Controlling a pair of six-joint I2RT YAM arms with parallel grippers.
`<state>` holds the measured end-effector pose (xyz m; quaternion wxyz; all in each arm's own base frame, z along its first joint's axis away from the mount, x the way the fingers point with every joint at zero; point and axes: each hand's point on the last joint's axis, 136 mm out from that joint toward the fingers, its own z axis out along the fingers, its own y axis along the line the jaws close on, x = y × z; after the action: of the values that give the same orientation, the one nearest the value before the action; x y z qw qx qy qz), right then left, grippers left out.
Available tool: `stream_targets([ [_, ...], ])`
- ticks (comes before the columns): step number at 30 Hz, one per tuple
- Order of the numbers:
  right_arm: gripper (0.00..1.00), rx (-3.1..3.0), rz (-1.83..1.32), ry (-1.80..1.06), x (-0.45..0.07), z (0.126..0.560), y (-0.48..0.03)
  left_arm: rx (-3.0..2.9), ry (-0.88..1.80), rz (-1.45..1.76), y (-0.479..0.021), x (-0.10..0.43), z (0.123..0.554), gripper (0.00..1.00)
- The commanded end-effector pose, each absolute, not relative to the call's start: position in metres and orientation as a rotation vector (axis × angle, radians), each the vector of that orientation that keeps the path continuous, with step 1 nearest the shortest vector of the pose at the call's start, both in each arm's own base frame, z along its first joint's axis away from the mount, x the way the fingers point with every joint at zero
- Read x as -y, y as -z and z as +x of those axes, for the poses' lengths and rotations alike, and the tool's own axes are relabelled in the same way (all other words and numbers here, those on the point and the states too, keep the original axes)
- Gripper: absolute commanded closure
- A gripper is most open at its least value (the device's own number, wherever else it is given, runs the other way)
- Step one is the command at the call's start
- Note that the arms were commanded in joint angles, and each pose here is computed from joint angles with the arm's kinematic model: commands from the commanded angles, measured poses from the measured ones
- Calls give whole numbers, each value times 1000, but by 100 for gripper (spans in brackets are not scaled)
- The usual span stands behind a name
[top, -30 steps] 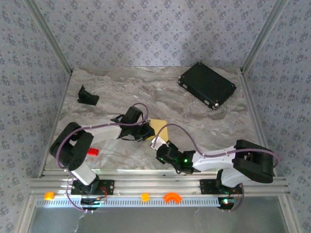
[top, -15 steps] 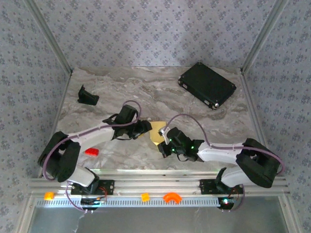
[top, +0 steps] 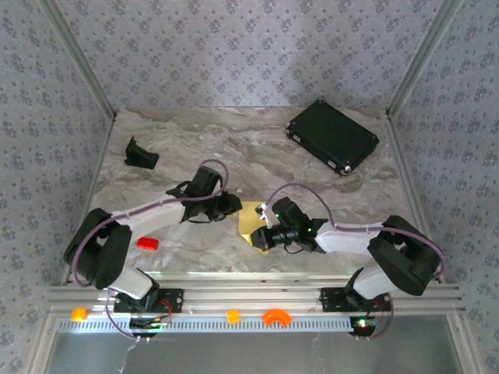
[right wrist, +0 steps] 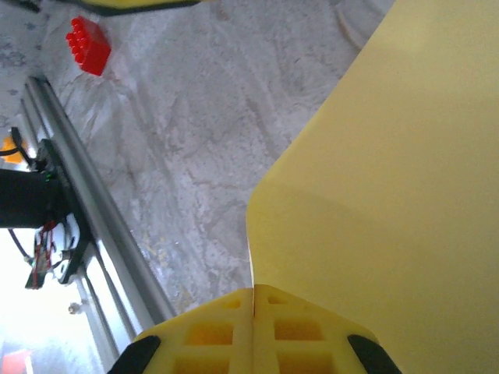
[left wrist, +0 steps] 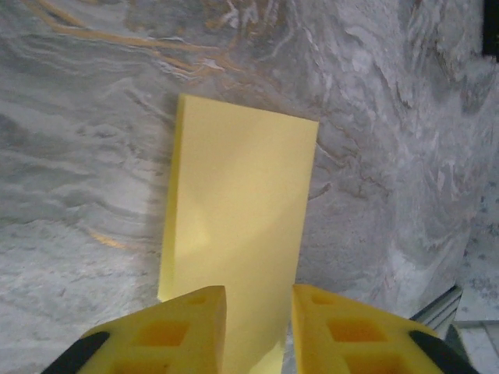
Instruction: Fold a paper plane with a square sheet of paper (pick it up from the middle)
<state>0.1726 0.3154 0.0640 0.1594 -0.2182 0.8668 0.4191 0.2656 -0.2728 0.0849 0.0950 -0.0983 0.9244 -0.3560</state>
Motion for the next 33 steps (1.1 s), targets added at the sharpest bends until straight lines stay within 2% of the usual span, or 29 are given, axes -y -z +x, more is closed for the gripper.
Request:
stream_targets([
  [1,100,-2463,-617,-1295,-326,172,-73,-2733,1133,-204,-96,290,274,77],
  [5,100,-2465,-604,-1308,-326,172,-71,-2770,1157,-177,-89,301,279,86],
  [12,100,-2497,-547,-1334,-323,173,-65,-2835,1179,-152,-68,317,284,92],
  [19,100,-2511,-531,-1352,-322,173,-62,-2888,1162,-152,-47,328,285,93],
  [33,100,-2581,-424,-1303,-307,185,-51,-3005,1009,-187,-1,311,270,95],
])
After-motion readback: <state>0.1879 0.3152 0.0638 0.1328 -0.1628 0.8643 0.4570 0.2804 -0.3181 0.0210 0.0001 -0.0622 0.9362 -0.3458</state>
